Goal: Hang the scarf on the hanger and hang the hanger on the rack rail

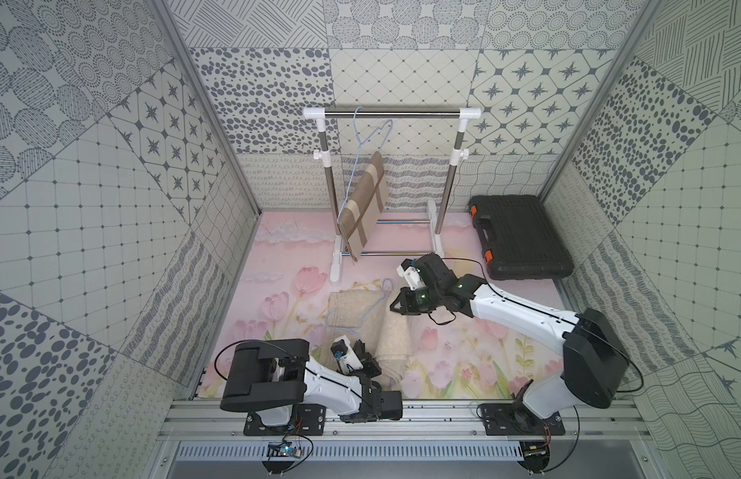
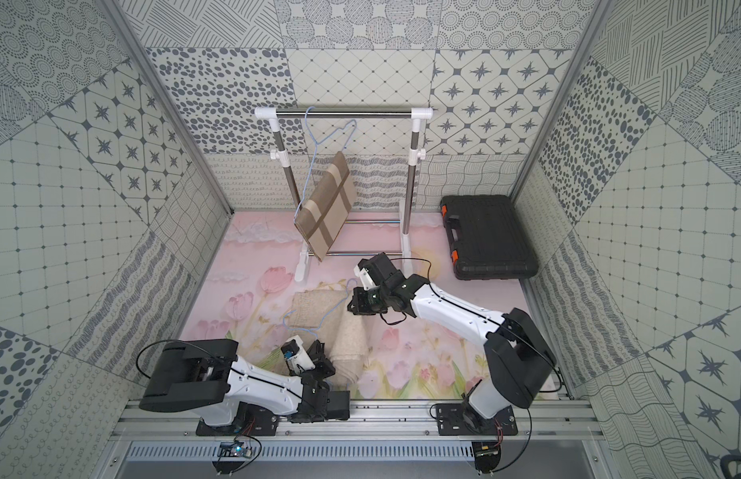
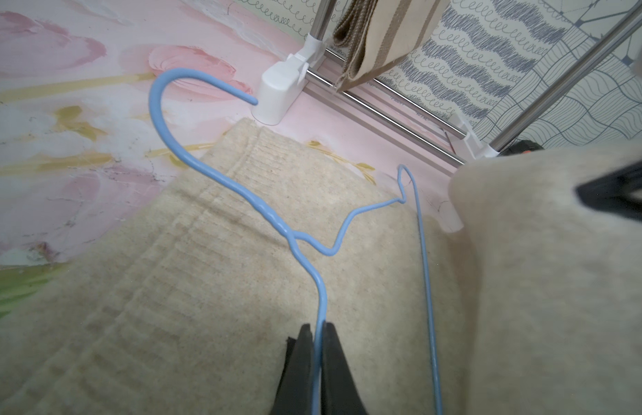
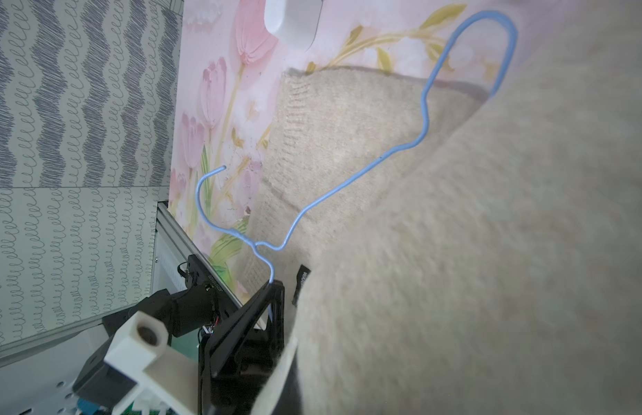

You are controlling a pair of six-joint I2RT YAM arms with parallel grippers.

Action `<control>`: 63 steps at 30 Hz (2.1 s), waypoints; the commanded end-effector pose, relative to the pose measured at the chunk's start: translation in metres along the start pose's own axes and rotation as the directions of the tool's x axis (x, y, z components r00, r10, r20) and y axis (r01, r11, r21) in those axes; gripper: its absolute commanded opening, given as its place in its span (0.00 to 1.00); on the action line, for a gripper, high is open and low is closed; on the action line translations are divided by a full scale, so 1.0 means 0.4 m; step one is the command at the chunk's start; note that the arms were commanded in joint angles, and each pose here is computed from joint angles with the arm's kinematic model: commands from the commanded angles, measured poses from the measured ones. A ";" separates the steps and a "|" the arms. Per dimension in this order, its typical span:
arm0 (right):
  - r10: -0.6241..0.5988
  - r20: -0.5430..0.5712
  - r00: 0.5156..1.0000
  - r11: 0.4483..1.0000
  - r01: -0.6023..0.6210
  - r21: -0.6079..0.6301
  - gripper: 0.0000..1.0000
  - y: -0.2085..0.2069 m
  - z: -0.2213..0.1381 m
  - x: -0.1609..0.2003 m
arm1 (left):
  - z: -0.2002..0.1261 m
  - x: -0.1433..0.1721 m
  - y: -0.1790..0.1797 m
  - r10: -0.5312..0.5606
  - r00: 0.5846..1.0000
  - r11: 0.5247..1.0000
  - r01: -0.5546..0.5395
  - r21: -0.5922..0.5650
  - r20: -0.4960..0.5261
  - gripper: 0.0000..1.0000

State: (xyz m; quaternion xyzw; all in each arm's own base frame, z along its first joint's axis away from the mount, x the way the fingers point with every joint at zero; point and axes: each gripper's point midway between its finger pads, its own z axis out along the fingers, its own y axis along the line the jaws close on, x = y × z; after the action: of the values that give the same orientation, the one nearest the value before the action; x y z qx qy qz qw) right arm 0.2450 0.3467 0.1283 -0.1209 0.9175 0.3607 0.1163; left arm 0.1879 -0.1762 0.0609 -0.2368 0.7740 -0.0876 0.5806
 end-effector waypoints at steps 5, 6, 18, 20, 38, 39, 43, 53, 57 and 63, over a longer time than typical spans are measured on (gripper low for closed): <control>0.028 -0.075 0.997 0.993 -0.036 -0.113 0.00 0.016 0.180 0.045 | -0.016 -0.093 0.010 -0.570 0.818 0.821 0.563 0.098 0.076 0.00; 0.026 -0.088 0.996 0.990 -0.037 -0.134 0.00 0.023 0.197 0.054 | -0.018 -0.096 0.007 -0.570 0.818 0.821 0.562 0.099 0.075 0.00; -0.026 -0.078 0.997 0.984 0.011 -0.180 0.82 0.052 0.114 0.054 | -0.029 -0.115 0.001 -0.559 0.826 0.826 0.549 0.126 0.072 0.00; -0.032 -0.058 0.998 0.986 0.022 -0.165 0.82 0.047 0.062 0.035 | -0.031 -0.115 0.001 -0.558 0.827 0.827 0.547 0.130 0.070 0.00; -0.104 -0.244 0.964 0.990 0.076 -0.123 0.01 -0.010 0.226 0.200 | -0.050 -0.146 -0.043 -0.564 0.823 0.818 0.544 0.187 0.072 0.00; -0.107 -0.245 0.964 0.988 0.077 -0.131 0.08 -0.008 0.224 0.201 | -0.053 -0.149 -0.049 -0.564 0.823 0.817 0.543 0.196 0.072 0.00; -0.123 -0.219 0.968 0.984 0.091 -0.153 0.44 0.015 0.181 0.190 | -0.066 -0.161 -0.069 -0.567 0.821 0.809 0.539 0.232 0.067 0.00; -0.142 -0.110 0.984 0.975 0.120 -0.189 0.70 0.094 -0.043 0.113 | -0.079 -0.171 -0.078 -0.543 0.837 0.818 0.509 0.269 0.069 0.00; -0.135 -0.118 0.984 0.968 0.106 -0.227 0.75 0.130 0.000 0.085 | -0.082 -0.174 -0.081 -0.536 0.842 0.822 0.500 0.272 0.071 0.00; -0.081 -0.127 0.989 0.963 0.045 -0.264 0.74 0.155 0.057 0.050 | -0.089 -0.182 -0.099 -0.527 0.846 0.825 0.489 0.283 0.076 0.00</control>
State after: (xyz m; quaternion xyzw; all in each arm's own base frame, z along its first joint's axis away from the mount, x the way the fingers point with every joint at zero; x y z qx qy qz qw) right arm 0.2059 0.3904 0.1332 -0.1926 0.8754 0.4413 0.0437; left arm 0.1775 -0.1992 0.1086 -0.2082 0.7596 -0.1330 0.6016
